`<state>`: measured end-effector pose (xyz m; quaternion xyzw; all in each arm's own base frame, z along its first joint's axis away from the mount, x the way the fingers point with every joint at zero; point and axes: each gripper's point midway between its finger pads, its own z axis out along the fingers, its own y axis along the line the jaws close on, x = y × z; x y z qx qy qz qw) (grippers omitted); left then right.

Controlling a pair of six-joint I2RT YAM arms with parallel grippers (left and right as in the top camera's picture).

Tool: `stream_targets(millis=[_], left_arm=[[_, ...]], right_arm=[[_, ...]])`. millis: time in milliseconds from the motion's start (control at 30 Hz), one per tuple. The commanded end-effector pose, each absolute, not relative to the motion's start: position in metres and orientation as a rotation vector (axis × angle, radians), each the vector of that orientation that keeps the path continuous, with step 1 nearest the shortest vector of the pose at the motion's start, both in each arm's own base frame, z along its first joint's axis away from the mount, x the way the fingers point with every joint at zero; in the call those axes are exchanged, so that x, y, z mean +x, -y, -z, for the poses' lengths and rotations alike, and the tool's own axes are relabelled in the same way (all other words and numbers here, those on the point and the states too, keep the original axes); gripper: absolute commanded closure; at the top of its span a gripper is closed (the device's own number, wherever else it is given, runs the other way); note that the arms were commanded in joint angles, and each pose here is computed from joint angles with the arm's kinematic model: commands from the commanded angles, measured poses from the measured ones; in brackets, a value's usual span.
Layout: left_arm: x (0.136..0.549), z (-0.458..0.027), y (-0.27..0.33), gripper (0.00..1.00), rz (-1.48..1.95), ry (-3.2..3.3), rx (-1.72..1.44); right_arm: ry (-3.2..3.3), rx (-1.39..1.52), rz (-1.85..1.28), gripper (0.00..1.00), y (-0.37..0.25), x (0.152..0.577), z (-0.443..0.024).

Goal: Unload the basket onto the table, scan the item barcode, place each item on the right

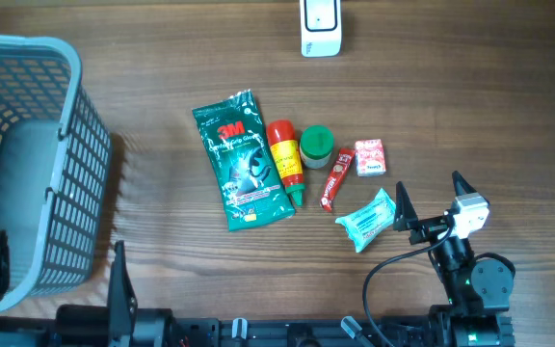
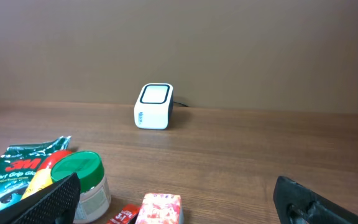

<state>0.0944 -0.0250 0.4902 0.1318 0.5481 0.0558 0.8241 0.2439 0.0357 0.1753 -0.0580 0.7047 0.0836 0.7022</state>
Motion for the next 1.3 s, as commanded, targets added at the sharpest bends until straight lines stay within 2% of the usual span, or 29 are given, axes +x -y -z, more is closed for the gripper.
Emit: stream_targets(millis=[0,133,300,500,633,1267], left_arm=[[0.098,-0.479,0.022,0.00,-0.172,-1.200,0.256],[0.116,-0.460,0.012,0.00,-0.204,-1.267,0.188],[0.135,-0.421,0.008,0.00,-0.044,-1.415,0.058],[0.130,-0.323,0.009,0.00,0.105,-1.817,-0.103],[0.116,-0.281,0.011,0.00,0.125,-1.995,-0.136],[0.115,-0.279,0.011,0.00,0.126,-2.004,-0.137]], right_arm=[[-1.560,-0.132,-0.174,0.00,-0.035,0.244,-0.177],[-1.560,-0.132,-0.175,0.00,-0.035,0.244,-0.177],[-1.561,-0.132,-0.175,0.00,-0.035,0.244,-0.177],[-1.561,-0.132,-0.175,0.00,-0.035,0.244,-0.177],[-1.561,-0.132,-0.175,0.00,-0.035,0.244,-0.177],[-1.561,-0.132,-0.175,0.00,-0.035,0.244,-0.177]])
